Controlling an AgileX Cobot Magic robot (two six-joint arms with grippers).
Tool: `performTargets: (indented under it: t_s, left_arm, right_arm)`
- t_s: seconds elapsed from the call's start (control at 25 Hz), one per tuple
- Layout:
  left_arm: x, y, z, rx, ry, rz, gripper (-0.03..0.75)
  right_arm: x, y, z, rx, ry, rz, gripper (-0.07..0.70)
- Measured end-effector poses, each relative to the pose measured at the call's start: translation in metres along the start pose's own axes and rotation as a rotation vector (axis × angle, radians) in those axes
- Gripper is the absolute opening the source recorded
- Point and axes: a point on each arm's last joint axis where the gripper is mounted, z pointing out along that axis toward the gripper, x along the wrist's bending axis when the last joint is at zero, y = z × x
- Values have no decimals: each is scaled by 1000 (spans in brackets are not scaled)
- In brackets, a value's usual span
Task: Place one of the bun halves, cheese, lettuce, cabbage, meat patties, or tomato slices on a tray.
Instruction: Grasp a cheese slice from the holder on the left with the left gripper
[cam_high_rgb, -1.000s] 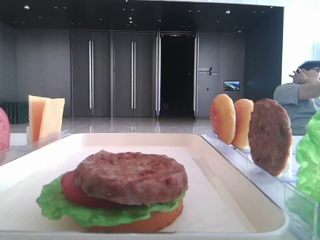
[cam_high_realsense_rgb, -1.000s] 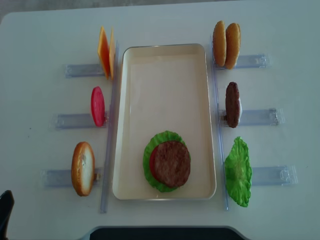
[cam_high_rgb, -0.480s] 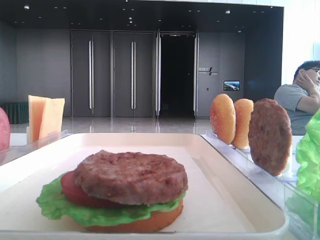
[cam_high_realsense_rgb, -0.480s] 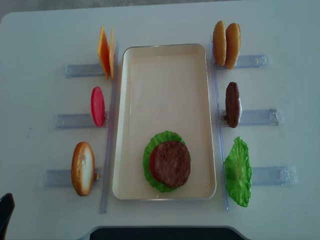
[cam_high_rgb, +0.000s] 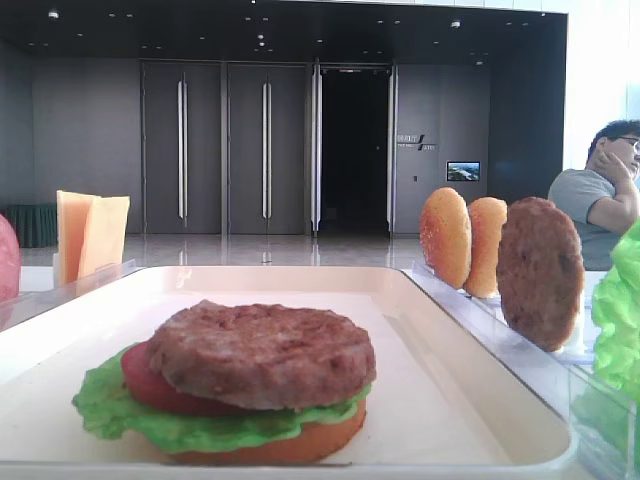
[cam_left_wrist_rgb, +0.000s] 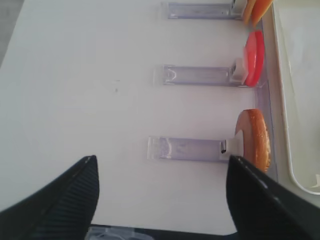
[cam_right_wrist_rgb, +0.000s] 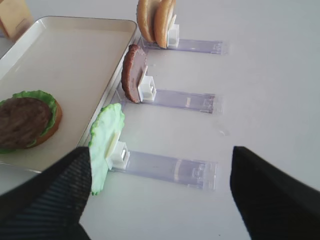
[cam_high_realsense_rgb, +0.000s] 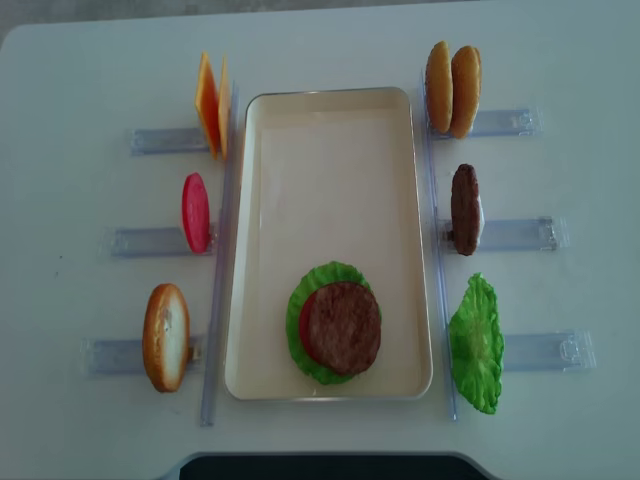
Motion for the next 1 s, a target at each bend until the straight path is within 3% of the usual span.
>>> performTargets:
  t_s: [0.24, 0.52, 1.0]
  left_arm:
    - [2, 68, 19, 111, -1, -15, 606]
    - [3, 141, 63, 205, 1, -34, 607]
    - [7, 209, 155, 324, 67, -7, 607]
  right_arm:
    - [0, 0, 0, 0, 0, 0, 542]
    - [0, 0, 0, 0, 0, 0, 542]
    - [0, 0, 0, 0, 0, 0, 542]
